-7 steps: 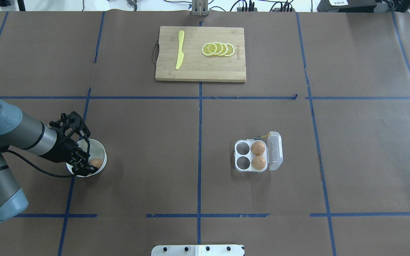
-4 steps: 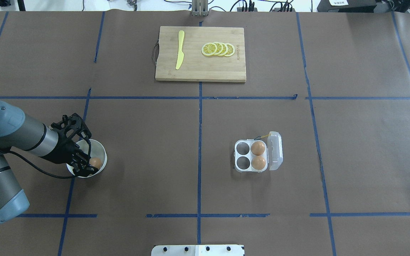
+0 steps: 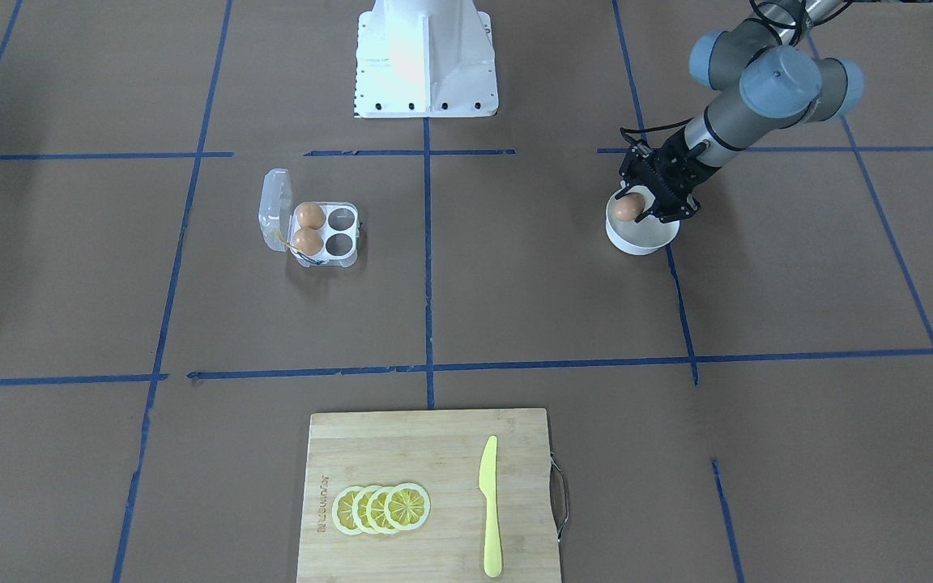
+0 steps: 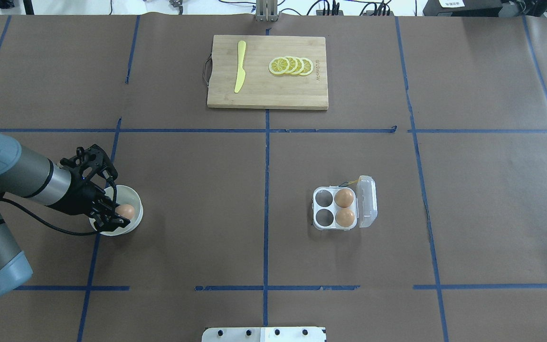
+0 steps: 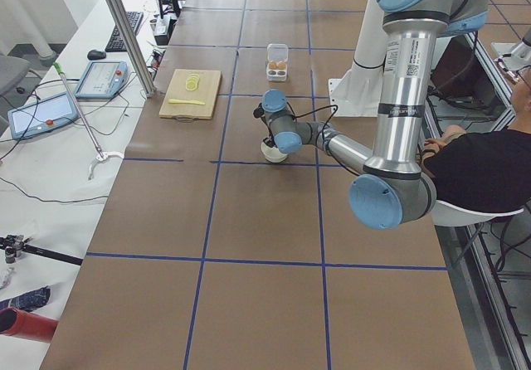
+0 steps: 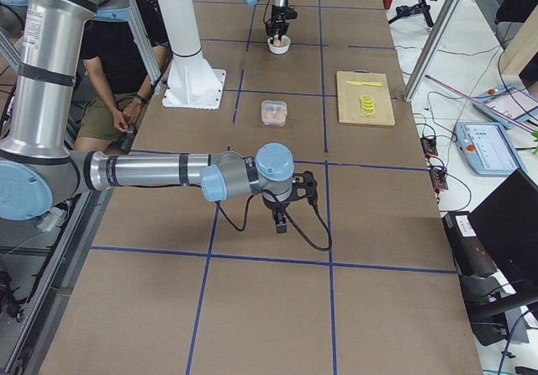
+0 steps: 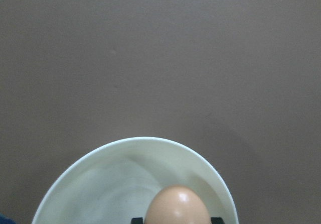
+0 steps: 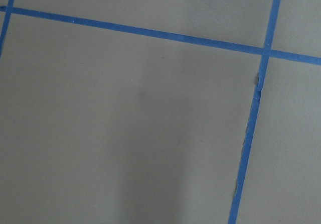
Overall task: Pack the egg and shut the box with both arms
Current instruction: 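Carry the egg with the left gripper over the clear egg carton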
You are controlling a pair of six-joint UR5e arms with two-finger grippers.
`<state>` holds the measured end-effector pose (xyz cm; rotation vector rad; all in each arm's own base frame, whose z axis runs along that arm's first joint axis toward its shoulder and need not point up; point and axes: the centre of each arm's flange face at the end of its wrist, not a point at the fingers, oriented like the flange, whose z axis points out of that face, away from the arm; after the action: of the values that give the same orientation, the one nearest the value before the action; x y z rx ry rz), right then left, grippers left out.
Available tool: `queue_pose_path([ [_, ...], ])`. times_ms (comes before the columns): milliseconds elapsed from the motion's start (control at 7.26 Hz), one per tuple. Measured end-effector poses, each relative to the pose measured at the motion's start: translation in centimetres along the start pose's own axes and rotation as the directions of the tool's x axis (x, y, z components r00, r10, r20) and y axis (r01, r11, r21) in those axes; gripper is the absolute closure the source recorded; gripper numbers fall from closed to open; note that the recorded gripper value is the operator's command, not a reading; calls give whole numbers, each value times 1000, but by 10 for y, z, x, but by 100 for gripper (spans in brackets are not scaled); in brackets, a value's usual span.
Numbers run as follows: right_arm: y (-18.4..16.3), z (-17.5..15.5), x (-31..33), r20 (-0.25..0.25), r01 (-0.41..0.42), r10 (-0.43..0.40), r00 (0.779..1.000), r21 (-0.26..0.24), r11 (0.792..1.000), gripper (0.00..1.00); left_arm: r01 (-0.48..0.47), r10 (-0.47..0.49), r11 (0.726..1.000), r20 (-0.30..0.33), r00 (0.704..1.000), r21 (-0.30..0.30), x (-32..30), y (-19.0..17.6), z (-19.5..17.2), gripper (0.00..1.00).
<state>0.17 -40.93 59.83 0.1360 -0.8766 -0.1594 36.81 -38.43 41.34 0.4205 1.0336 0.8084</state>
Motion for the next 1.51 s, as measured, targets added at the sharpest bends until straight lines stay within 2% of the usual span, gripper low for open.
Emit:
queue_pose_path([
  [275, -1, -1, -1, 0, 1, -1, 1000, 2, 1000, 0, 105, -104, 994, 56, 993, -9, 14, -39, -50, 100],
  [413, -1, -1, -1, 0, 1, -1, 1000, 3, 1000, 0, 212, -213, 977, 62, 975, 9, 28, -75, -61, 100],
  [688, -2, -1, -2, 0, 2, -2, 1000, 4, 1000, 0, 411, -412, 911, 25, 911, 26, 62, -139, -49, 100],
  [826, -2, -1, -2, 0, 1, -1, 1000, 4, 1000, 0, 472, -472, 881, -5, 881, 14, 87, -168, -33, 100],
  [1101, -2, -2, -2, 1, -1, 1, 1000, 5, 1000, 0, 628, -627, 778, -54, 777, 13, 157, -217, 17, 100],
  [1377, -3, -2, -3, 1, 0, 0, 1000, 6, 1000, 0, 751, -743, 659, -121, 658, 37, 223, -264, 79, 100],
  [1514, -3, -2, -3, 1, 0, 0, 1000, 7, 1000, 0, 792, -782, 608, -137, 609, 49, 244, -294, 98, 100],
])
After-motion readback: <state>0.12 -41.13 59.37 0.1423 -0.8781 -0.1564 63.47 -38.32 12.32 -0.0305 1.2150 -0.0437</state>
